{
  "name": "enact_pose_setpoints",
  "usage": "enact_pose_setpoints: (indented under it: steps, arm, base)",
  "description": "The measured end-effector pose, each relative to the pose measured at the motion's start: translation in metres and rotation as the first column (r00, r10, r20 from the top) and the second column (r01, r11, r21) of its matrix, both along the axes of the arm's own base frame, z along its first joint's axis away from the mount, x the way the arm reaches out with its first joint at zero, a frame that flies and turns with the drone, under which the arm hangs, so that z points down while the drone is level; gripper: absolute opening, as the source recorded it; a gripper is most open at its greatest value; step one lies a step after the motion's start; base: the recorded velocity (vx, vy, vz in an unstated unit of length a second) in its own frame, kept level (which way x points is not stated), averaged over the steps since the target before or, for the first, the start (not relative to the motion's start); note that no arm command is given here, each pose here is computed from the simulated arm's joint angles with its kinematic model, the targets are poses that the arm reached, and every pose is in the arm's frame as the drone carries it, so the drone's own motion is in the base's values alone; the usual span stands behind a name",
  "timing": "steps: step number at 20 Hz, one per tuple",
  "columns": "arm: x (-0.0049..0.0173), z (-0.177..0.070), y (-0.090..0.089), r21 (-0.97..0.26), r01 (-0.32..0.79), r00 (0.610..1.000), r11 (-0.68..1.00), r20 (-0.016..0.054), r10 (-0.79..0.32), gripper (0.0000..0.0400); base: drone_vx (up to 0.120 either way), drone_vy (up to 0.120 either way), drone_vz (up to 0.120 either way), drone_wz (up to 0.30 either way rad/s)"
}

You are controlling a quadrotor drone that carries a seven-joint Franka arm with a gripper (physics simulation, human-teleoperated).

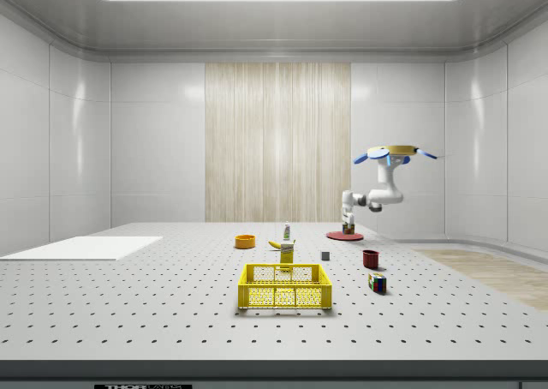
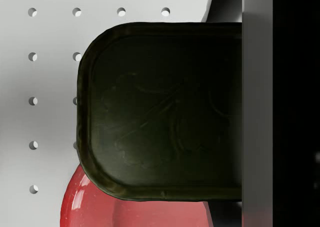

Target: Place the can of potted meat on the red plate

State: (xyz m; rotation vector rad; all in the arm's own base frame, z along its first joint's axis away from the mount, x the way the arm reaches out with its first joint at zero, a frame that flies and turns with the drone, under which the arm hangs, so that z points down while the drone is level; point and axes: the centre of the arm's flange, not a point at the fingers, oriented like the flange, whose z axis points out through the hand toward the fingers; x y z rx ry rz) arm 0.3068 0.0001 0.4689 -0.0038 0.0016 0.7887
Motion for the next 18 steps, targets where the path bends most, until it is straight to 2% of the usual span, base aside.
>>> enact_pose_setpoints:
  steps: [18]
  arm:
    - [0.0000,0.0000,0.0000,0.000,0.000,1.000,1.000,-0.0002,0.000,0.0284]
  base:
    - [0.000,-0.120,0.000,0.000]
